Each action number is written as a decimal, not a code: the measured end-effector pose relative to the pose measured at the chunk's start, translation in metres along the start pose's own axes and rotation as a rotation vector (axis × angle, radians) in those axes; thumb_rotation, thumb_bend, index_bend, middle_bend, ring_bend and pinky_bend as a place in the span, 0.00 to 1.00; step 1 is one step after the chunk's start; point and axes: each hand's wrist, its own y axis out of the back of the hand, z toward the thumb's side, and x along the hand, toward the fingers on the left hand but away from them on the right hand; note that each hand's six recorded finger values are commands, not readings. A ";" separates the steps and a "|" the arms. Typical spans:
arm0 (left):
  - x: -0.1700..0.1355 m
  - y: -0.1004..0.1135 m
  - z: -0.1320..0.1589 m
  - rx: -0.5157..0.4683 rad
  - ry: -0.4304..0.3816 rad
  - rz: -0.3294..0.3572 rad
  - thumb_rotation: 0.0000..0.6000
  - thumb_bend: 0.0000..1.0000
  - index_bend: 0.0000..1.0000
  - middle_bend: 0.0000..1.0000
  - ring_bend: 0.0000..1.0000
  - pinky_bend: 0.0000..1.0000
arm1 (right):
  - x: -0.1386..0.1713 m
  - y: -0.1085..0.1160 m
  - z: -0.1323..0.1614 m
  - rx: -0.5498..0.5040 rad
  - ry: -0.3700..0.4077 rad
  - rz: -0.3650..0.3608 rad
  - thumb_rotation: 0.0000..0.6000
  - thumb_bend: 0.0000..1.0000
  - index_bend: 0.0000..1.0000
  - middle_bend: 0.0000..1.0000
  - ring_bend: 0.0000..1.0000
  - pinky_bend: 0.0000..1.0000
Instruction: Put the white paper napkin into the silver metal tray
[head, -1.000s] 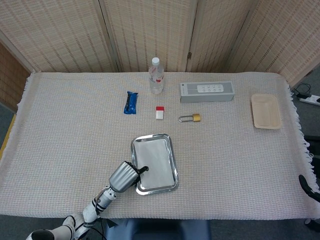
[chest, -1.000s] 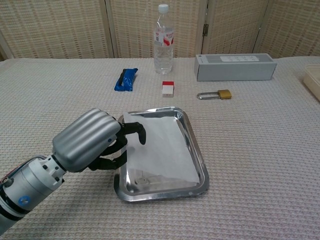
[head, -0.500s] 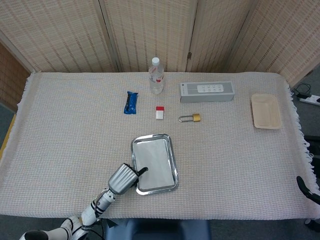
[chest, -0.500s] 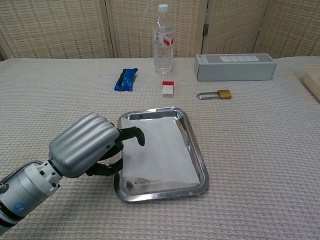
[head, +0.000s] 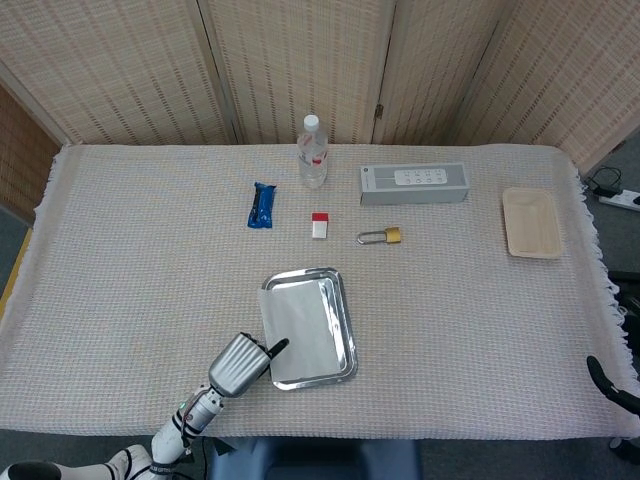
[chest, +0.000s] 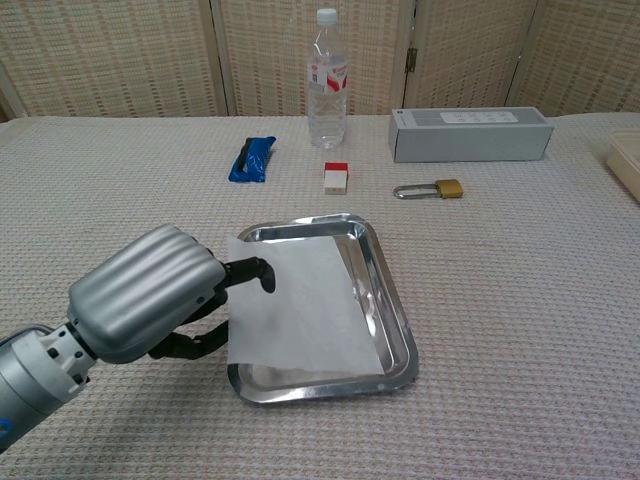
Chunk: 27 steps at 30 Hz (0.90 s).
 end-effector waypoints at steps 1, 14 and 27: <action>-0.001 0.000 0.000 0.005 0.004 -0.008 1.00 0.25 0.37 1.00 1.00 1.00 | 0.000 0.000 0.000 0.000 -0.001 0.000 1.00 0.40 0.00 0.00 0.00 0.00; -0.001 0.005 -0.006 0.059 0.020 -0.031 1.00 0.15 0.36 1.00 1.00 1.00 | -0.001 -0.002 0.000 0.004 -0.003 0.002 1.00 0.40 0.00 0.00 0.00 0.00; -0.010 0.020 -0.009 0.183 -0.021 -0.040 1.00 0.79 0.44 1.00 1.00 1.00 | -0.001 -0.002 0.000 0.006 -0.003 0.005 1.00 0.40 0.00 0.00 0.00 0.00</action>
